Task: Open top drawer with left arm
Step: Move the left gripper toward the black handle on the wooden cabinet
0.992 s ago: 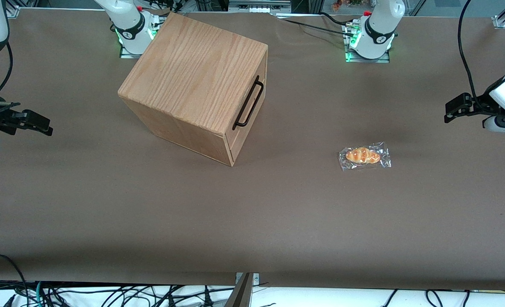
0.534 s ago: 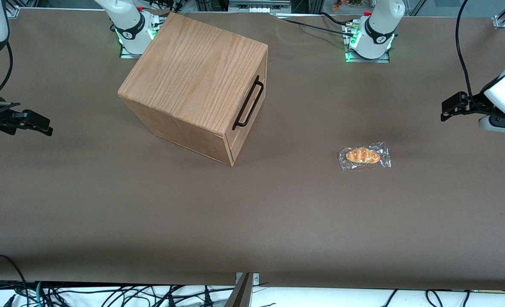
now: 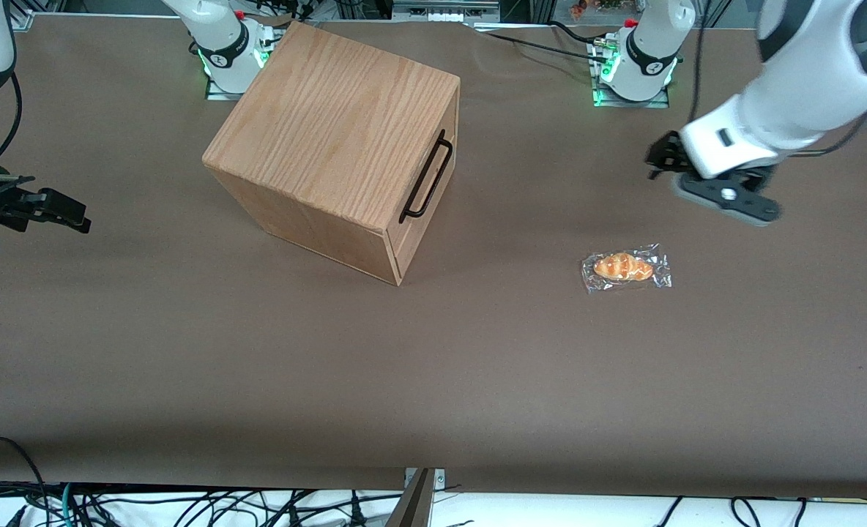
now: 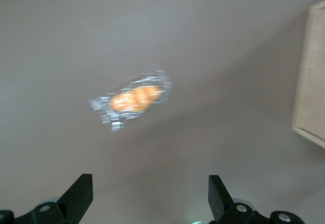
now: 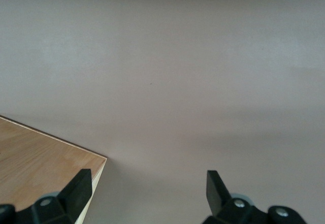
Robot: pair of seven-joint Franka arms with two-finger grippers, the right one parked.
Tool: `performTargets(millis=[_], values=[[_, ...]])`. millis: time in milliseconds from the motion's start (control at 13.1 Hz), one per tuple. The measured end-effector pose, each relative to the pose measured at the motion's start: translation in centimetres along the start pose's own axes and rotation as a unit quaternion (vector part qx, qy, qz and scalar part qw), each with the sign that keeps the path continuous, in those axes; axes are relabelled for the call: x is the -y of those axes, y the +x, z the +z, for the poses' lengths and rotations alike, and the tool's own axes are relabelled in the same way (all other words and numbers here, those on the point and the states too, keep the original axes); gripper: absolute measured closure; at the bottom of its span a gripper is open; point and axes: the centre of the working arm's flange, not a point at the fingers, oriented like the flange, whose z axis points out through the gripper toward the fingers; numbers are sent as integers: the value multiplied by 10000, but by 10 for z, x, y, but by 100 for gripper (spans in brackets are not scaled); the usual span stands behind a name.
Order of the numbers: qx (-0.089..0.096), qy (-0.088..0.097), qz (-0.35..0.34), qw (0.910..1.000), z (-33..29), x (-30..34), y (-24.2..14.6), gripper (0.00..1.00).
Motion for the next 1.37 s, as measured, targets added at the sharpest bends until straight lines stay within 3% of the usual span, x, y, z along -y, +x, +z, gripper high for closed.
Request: performTargets(millis=[76, 229, 534, 915, 1373], values=[[61, -215, 107, 9997, 9, -16, 5, 0], [72, -403, 346, 9986, 21, -44, 16, 0], [-203, -485, 556, 9971, 44, -128, 36, 0], [-538, -801, 130, 9952, 88, -212, 58, 0], [-743, -999, 258, 9919, 140, -251, 62, 0]])
